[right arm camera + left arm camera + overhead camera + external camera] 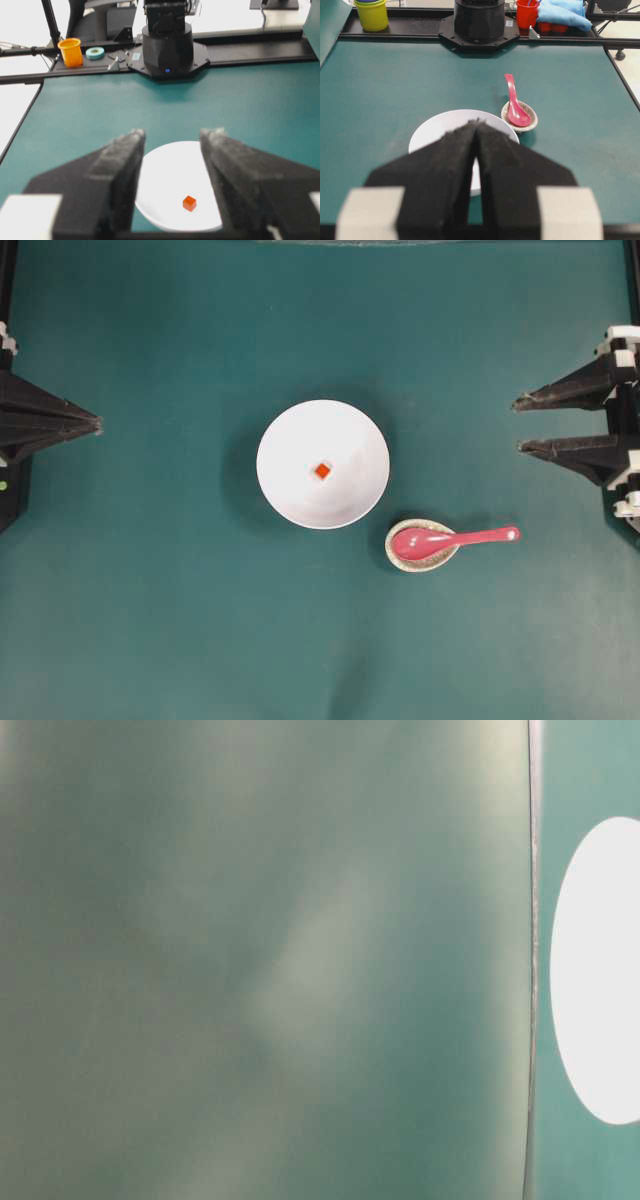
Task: Grip the spoon and scoop the red block from the bowl with right arm.
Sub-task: 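Move the right gripper to the pink spoon handle in the spoon rest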
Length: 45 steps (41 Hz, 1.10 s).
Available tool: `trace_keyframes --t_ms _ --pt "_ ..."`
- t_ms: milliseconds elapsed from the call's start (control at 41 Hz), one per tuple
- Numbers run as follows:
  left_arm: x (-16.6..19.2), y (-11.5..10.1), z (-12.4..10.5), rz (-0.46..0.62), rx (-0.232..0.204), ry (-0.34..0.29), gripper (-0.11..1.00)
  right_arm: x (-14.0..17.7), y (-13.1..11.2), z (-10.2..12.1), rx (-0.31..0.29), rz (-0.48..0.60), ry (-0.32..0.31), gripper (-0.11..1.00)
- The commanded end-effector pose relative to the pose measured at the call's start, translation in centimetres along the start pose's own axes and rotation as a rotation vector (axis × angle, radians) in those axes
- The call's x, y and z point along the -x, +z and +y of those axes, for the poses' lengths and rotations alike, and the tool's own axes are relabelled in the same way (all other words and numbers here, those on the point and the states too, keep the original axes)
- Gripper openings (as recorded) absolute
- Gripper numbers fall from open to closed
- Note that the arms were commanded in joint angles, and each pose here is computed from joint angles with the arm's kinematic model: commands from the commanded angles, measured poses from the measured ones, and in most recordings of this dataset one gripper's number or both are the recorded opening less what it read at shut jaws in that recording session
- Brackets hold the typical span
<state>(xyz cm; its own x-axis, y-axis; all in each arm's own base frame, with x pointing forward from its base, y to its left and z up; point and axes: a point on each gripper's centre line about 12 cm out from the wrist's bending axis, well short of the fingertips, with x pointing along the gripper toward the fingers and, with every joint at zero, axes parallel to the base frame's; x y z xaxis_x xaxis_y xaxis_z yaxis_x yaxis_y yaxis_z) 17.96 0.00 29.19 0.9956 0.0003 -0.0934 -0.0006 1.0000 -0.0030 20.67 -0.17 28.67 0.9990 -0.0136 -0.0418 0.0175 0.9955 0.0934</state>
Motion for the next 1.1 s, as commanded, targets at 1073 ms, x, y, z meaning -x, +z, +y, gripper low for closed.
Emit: trace_keyframes --t_ms 1073 --pt "-0.2 0.6 0.0 -0.003 -0.015 -0.001 0.0 -0.9 -13.3 3.3 -0.074 0.13 0.149 0.54"
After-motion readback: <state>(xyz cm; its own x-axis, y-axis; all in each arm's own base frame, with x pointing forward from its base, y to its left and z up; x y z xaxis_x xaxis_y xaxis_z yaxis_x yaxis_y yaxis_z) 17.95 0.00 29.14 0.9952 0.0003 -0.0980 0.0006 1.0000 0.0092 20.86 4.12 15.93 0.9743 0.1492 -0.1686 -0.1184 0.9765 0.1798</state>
